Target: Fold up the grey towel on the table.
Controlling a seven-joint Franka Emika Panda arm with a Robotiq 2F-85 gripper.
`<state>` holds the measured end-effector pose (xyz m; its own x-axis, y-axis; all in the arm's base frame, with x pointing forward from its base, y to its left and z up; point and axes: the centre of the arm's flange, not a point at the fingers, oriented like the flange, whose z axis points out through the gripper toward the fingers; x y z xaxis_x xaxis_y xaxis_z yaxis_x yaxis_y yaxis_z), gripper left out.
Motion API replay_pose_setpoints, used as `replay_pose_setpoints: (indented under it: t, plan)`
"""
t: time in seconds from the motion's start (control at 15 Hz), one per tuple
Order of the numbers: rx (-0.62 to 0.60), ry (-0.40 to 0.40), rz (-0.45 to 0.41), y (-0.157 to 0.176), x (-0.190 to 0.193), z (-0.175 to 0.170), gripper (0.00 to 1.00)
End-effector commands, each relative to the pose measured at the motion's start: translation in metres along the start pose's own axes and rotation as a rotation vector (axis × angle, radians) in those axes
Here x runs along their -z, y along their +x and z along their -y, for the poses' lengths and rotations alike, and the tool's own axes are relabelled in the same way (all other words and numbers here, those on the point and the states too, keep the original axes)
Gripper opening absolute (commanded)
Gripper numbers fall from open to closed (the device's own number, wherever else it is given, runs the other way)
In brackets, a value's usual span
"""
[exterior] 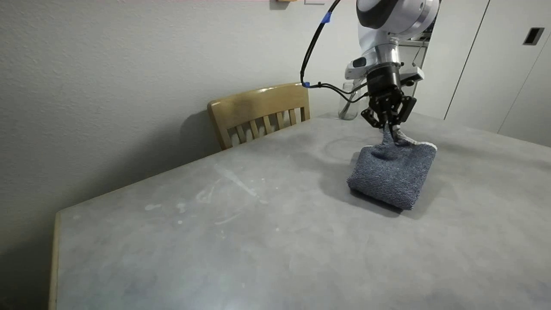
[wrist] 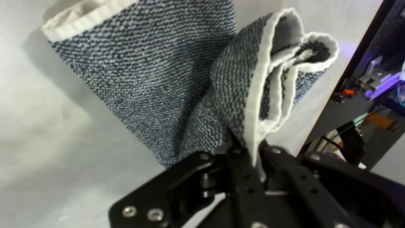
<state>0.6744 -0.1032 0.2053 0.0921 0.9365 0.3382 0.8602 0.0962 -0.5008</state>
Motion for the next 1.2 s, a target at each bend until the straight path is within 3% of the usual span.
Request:
replay_pose_setpoints:
  t: [0.0, 0.4, 0.93, 1.0, 1.13]
  plan:
    - [0.049, 0.053, -0.026, -0.019, 0.011, -0.026, 0.02]
    - [0.027, 0.066, -0.035, -0.036, 0.008, -0.033, 0.02]
    - [0.011, 0.018, -0.026, -0.04, 0.019, -0.029, 0.02]
    - [0.011, 0.026, -0.034, -0.035, 0.007, -0.024, 0.1]
    - [0.011, 0.02, -0.032, -0.035, 0.01, -0.023, 0.1]
